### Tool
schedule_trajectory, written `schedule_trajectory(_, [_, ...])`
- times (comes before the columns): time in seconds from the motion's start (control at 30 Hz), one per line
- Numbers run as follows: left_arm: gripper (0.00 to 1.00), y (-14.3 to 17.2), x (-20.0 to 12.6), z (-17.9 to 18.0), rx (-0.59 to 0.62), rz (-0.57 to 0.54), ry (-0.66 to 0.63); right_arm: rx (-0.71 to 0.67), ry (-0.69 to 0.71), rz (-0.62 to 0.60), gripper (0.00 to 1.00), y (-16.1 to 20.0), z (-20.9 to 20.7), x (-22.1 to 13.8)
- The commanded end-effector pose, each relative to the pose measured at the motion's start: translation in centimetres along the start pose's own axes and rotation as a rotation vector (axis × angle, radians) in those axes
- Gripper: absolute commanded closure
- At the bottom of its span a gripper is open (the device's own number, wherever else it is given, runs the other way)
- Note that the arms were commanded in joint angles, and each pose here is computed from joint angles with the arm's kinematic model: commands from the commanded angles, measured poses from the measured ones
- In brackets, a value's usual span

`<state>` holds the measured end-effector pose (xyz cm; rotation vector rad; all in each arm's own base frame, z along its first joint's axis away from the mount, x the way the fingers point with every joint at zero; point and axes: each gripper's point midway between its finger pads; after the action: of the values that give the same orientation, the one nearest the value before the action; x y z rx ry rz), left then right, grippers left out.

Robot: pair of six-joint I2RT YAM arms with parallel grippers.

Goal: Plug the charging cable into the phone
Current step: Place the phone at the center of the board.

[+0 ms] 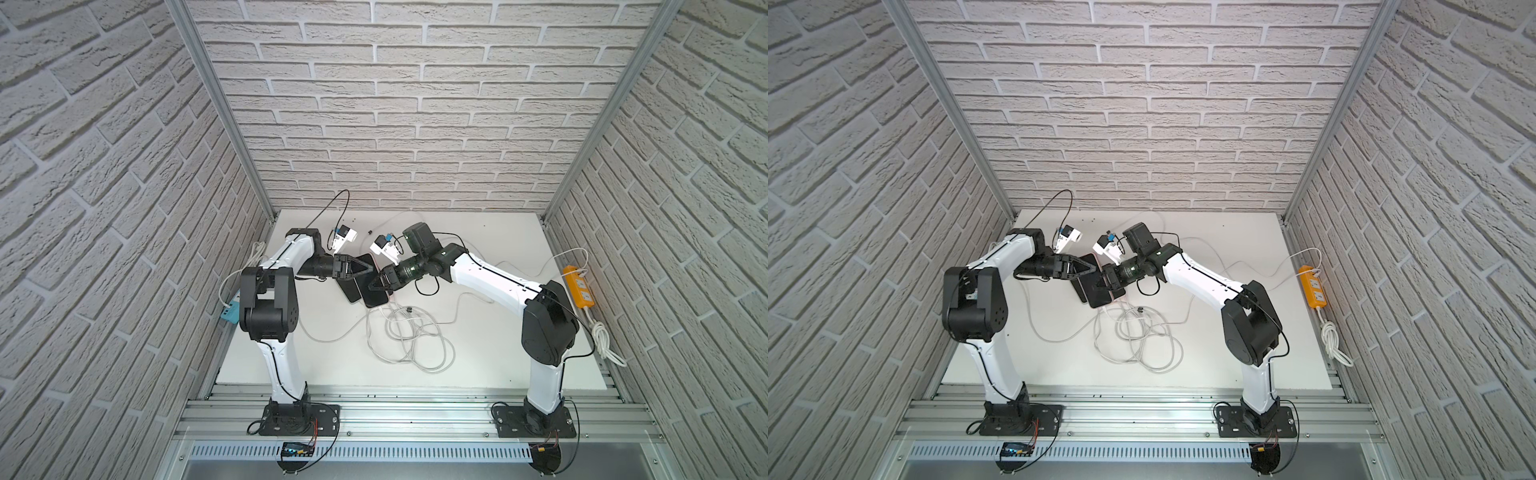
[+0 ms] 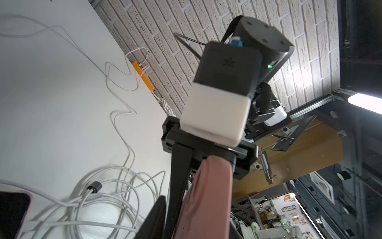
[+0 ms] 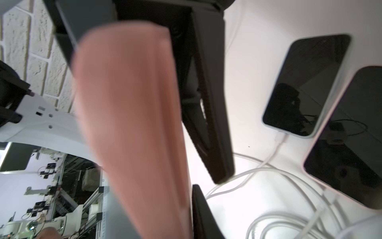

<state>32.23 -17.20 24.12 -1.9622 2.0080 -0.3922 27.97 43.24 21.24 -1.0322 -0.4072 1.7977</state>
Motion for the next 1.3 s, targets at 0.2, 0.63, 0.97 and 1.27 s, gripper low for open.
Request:
schedule_trajectory(0.2, [0.02,0.3,-0.9,-7.7,0.110,-0.162,0.065,-0.091,-0.020,-0.033,0.97,-1.0,2.2,-2.0])
schedule_trajectory(0.63, [0.02,2.9,-7.4,-11.5,0.839,-0.375,-0.201,0.165,0.152,-0.040,0.97,0.1,-5.4,-6.4])
schedule_trajectory(0.97, [0.01,4.2,-9.7,-15.2,1.484,-0.377,-0.478,0.185,0.249,0.023,0.97,1.0,-9.0,-7.0])
schedule_trajectory(1.27, [0.01,1.2,-11.2,-21.8,1.753,-0.335,-0.576,0.282,0.260,0.087,0.97,2.7,-13.6,-5.6])
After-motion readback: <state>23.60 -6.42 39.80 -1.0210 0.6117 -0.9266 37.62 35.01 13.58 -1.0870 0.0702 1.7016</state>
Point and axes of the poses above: each gripper's point midway between its finger pads, its own x axis out along the fingers, its own z axis along the line the jaws close on, y = z × x, and after that the axes turned 11 degrees about -x, right-handed
